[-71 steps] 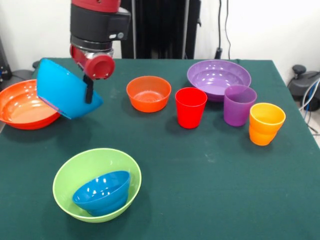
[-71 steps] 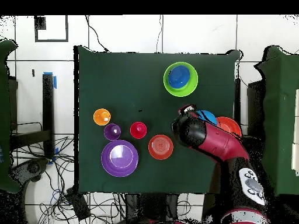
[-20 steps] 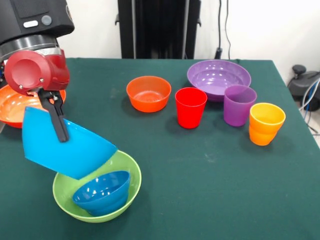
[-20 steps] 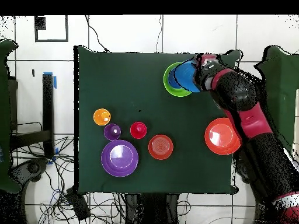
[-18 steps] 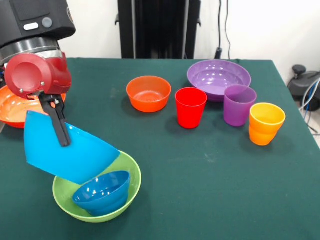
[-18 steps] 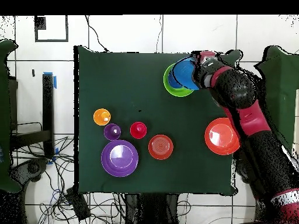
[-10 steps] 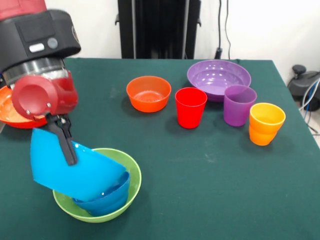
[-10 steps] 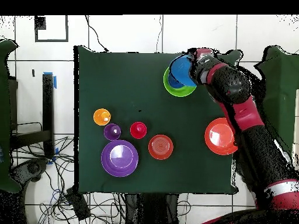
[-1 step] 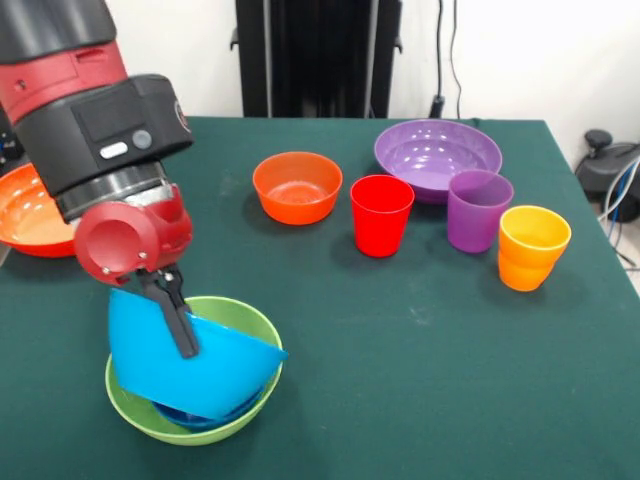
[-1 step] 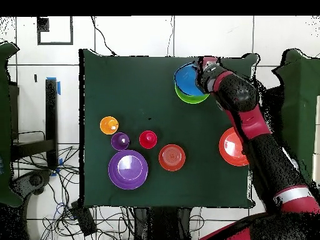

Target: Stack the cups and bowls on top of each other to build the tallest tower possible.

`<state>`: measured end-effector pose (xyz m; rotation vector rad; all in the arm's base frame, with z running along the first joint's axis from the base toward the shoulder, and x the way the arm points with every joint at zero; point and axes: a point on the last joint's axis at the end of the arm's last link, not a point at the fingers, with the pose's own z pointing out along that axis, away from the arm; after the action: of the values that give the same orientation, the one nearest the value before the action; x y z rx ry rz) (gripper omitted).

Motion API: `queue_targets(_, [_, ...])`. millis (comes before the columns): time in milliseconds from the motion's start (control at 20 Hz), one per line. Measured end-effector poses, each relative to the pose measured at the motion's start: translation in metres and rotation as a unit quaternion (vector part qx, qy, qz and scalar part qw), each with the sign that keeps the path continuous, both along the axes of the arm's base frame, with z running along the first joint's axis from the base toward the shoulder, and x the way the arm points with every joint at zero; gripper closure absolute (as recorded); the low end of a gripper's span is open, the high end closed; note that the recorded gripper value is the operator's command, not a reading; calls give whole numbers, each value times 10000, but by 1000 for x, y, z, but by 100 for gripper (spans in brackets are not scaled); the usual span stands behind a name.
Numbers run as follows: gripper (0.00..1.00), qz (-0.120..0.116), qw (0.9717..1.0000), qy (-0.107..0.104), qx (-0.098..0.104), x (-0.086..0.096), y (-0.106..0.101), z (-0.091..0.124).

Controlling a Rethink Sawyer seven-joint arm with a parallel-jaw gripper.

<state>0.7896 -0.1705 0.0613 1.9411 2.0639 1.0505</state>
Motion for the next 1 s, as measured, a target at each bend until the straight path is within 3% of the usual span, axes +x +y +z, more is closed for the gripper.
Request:
queue_targets(300, [100,72,9995,-137,264,10,21,5])
queue_targets(1000, [100,176,9982,-345,467,23,42,23])
